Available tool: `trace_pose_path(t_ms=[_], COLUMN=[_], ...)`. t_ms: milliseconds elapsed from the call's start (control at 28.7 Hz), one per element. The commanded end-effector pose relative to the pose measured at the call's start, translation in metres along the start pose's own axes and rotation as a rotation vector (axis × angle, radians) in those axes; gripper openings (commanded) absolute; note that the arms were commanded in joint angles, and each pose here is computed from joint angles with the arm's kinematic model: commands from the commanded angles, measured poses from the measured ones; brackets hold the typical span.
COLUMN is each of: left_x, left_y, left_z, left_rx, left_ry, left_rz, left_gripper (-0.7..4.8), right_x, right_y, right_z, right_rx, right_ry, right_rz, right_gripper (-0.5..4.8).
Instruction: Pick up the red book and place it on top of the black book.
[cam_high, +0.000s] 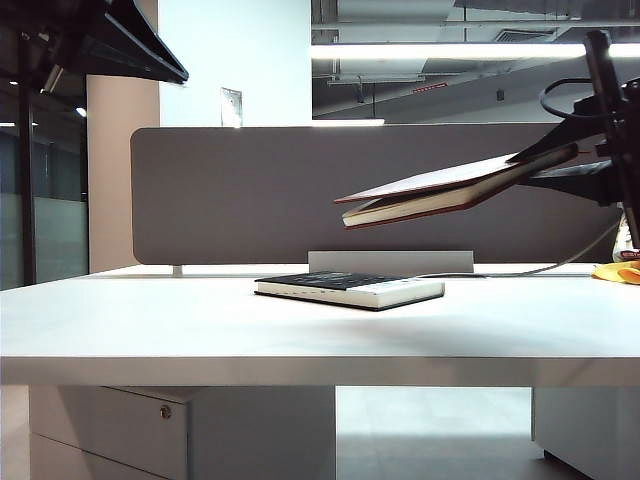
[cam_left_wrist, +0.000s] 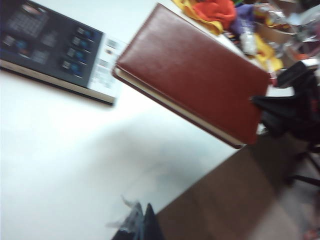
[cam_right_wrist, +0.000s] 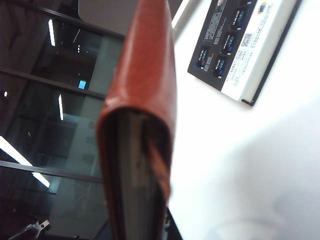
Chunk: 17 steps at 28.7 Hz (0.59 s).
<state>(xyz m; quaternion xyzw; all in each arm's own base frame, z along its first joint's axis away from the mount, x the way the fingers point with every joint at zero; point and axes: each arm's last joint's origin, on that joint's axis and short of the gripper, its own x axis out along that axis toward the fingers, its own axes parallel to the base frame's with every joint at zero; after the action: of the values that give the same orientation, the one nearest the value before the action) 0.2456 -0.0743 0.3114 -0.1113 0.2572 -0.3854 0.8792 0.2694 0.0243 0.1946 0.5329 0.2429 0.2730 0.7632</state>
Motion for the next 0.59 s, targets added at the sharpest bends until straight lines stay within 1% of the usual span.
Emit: trace_pose_path(t_ms=[35,139,209,348,592], left_x=[-0.003,-0.003,-0.005,-0.007,-0.008], left_y=[0.0,-0.002,-0.003,-0.005,-0.005], left_z=[0.004,0.008,0.011,0.016,0.016], left_rx=[0.054,0.104,0.129,0.154,0.166], left_ry=[0.023,0.033,0.034,0.039,0.046], left_rz=[0.074,0.131,0.15,0.181,0.196], left_gripper=[-0.05,-0.05,-0.05,-0.05,-0.05], right_x=[0.008,0.017,0.023,0.042,0.083], right_y=[0.012,0.015,0.017,0.019,0.016], right_z=[0.006,0.012,0.018,0.029,0.051], right_rx=[-0.045,-0.049,-0.049,-0.035,-0.016], right_ry=[-0.002,-0.002,-0.002,0.017,0.045], right_rz=[0.049,0.053,0.055,0.043,0.026], right_gripper=[-0.02,-0.02,-0.02,-0.02,-0.02])
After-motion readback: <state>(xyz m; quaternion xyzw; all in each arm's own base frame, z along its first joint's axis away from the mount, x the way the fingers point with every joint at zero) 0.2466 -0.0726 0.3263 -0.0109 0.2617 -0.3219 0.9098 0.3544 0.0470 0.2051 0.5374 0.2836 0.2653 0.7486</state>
